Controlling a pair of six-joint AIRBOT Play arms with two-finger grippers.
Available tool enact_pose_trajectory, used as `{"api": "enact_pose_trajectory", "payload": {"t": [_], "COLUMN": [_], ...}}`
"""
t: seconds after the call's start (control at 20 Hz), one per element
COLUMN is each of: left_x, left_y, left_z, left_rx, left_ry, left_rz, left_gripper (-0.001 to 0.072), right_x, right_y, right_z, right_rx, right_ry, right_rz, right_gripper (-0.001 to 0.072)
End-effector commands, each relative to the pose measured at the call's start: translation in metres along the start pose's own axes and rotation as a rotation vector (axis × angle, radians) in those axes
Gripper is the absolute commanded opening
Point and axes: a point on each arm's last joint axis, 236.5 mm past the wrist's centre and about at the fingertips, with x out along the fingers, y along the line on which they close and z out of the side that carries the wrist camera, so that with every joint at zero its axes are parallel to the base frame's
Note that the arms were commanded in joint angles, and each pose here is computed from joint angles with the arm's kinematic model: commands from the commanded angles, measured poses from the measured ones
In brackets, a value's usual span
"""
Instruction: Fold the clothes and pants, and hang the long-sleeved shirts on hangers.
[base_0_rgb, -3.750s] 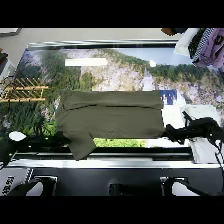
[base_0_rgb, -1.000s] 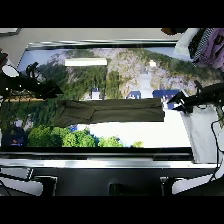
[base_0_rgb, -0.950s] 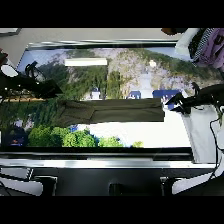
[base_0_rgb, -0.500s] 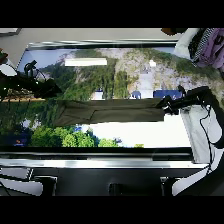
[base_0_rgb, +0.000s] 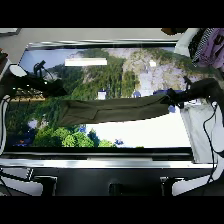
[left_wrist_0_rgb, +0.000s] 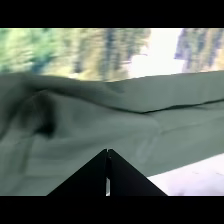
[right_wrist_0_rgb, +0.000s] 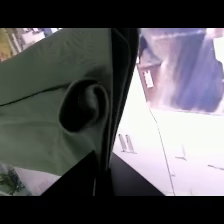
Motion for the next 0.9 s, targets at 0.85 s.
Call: {"api": "enact_pose_trajectory", "payload": {"t": [0.85], "left_x": [0.265], "left_y": [-0.361], "left_z": [-0.19], "left_rx": [-0.218], "left_ry": [0.189], "left_rz": [-0.628], "left_gripper": [0.0018], "right_x": [-0.176], "right_y": [0.102], "right_z": [-0.059], "right_rx": [-0.113], "right_ry": [-0.308], "right_rz": [-0.08], "right_gripper": [0.0032]}}
